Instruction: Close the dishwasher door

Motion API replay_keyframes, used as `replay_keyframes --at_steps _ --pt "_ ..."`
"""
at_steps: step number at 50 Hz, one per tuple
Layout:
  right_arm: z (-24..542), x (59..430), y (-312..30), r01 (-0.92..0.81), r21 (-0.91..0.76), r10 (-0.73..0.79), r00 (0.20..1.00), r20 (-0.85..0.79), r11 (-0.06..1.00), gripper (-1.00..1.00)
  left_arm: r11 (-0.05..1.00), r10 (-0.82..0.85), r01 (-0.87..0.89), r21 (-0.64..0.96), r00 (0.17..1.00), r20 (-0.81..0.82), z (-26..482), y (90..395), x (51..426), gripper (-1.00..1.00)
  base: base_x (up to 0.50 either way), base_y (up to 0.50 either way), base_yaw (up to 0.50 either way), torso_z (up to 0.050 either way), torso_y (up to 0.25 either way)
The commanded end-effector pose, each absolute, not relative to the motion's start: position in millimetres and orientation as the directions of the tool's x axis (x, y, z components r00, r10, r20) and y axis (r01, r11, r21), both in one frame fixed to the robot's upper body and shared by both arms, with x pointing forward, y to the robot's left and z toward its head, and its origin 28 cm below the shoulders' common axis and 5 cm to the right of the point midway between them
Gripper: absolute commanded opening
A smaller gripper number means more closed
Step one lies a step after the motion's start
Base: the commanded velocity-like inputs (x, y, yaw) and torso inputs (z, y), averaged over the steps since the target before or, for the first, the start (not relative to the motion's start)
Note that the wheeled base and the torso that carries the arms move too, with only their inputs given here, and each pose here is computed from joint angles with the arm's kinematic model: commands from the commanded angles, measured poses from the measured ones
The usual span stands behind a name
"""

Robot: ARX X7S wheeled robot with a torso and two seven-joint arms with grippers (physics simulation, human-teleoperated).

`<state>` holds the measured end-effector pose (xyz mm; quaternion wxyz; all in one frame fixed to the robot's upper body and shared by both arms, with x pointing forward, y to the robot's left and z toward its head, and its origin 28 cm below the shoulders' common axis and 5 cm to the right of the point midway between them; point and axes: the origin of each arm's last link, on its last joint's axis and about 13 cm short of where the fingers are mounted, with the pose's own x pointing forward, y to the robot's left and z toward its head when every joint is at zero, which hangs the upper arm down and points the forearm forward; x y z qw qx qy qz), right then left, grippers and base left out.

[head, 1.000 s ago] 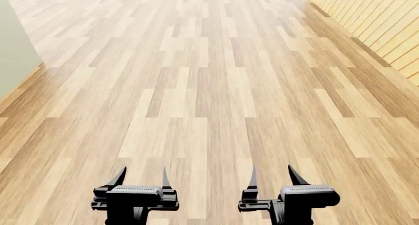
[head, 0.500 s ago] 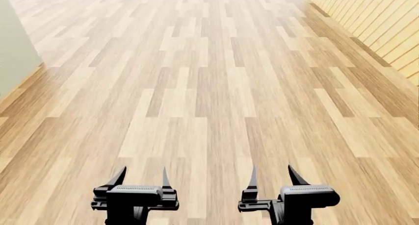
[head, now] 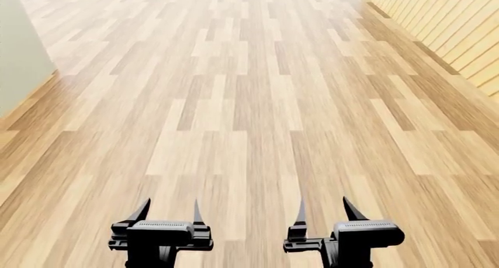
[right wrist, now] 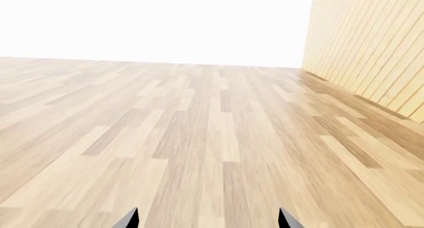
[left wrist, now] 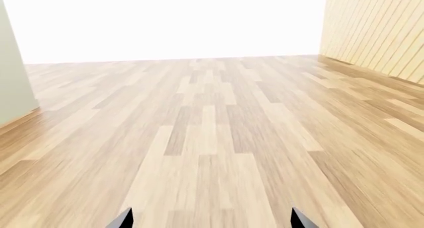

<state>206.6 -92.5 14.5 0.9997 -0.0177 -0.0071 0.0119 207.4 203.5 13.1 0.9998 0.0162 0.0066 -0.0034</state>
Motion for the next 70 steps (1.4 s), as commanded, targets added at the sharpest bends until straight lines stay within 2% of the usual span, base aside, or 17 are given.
replay_keyframes --at_steps 1,70 --pt "14.5 206.9 -92.6 -0.022 -0.035 0.023 1.0 0.013 0.999 1.0 0.999 -0.006 0.007 0.032 1.0 -0.015 13.1 203.7 207.4 1.0 -0.18 0.0 0.0 0.0 0.0" --pt "14.2 206.5 -91.8 -0.024 -0.039 0.025 1.0 0.01 0.999 1.0 0.999 -0.005 0.006 0.032 1.0 -0.017 13.1 203.5 206.9 1.0 -0.23 0.0 0.0 0.0 0.0"
